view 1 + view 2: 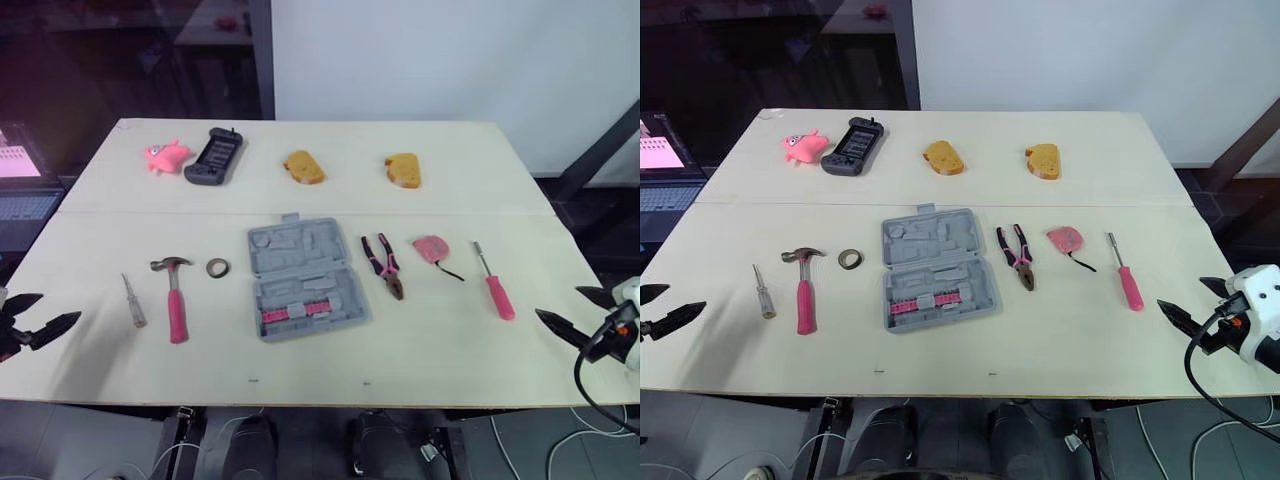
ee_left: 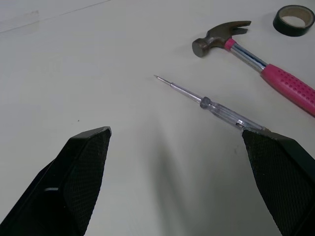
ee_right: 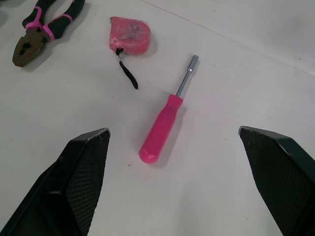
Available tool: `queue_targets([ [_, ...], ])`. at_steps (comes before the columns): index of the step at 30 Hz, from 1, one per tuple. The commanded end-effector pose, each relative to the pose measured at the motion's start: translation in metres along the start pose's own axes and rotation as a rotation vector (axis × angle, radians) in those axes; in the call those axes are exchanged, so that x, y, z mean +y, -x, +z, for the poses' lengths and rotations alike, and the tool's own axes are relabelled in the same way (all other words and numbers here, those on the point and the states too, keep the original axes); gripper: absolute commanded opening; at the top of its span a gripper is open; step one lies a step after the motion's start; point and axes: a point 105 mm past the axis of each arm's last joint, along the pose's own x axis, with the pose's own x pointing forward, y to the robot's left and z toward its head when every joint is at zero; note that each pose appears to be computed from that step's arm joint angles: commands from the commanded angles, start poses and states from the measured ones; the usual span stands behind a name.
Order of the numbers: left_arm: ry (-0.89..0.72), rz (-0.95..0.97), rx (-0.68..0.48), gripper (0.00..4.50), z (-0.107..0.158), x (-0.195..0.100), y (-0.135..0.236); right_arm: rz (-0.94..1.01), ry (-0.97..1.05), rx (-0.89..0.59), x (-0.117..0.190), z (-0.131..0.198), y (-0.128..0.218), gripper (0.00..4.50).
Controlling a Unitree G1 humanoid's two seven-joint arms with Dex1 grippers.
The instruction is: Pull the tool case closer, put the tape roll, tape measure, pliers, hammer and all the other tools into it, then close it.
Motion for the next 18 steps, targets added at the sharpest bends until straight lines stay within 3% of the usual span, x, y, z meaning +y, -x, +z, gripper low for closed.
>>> queue_targets([
  [1, -0.023, -0.005, -0.007, 4.48, 0.011, 0.003, 0.002, -0.030, 0.033, -0.036, -0.005, 0.012, 0.004, 4.50],
  [16, -0.023, 0.013, -0.024, 4.48, 0.012, 0.007, 0.002, -0.039, 0.033, -0.032, -0.005, 0.011, 0.003, 4.50],
  [18, -0.036, -0.025, -0.049, 4.48, 0.017, -0.004, -0.011, -0.001, 0.041, -0.048, 0.008, 0.021, -0.006, 4.50],
])
